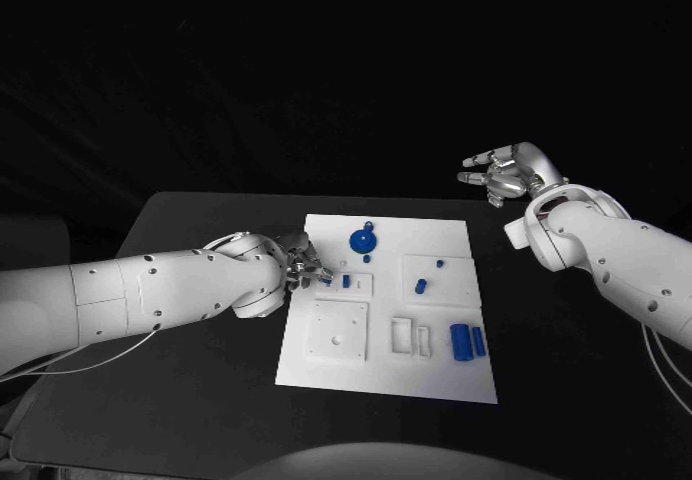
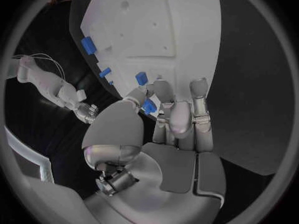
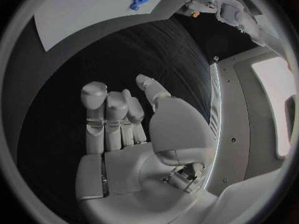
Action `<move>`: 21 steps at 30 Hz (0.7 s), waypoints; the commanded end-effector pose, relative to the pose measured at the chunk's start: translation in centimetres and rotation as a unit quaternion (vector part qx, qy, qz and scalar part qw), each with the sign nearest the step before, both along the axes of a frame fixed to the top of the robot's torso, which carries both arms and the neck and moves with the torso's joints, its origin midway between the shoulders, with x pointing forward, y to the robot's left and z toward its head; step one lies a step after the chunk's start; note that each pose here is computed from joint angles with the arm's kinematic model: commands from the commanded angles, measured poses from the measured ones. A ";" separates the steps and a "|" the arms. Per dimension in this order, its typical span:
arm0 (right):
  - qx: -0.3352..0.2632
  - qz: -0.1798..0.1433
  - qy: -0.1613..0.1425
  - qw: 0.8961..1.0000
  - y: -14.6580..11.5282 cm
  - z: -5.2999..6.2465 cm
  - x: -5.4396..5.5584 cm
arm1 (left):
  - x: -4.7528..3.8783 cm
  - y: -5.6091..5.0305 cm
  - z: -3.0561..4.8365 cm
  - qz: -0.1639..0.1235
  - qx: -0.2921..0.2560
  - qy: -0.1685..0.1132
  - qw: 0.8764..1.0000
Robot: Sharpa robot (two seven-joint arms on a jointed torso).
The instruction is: Assemble the parts on the task board
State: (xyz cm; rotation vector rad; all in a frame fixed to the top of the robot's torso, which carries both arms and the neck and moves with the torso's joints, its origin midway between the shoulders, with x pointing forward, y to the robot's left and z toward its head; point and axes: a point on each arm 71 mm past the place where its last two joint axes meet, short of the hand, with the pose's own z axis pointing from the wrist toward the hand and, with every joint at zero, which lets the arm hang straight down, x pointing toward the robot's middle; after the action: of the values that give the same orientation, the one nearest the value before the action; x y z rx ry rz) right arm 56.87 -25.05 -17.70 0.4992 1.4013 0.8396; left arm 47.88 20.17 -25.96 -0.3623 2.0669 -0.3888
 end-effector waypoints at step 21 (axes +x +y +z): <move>-0.001 0.006 0.003 1.000 0.1 -0.1 0.0 | -0.35 -0.1 -0.37 -0.012 0.015 0.011 1.000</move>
State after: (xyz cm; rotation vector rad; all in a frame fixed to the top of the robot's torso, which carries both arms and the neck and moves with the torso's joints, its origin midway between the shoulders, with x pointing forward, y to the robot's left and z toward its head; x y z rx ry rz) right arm 56.86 -25.07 -17.73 0.4998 1.4031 0.8392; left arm 47.74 20.10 -26.01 -0.3384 2.0735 -0.3832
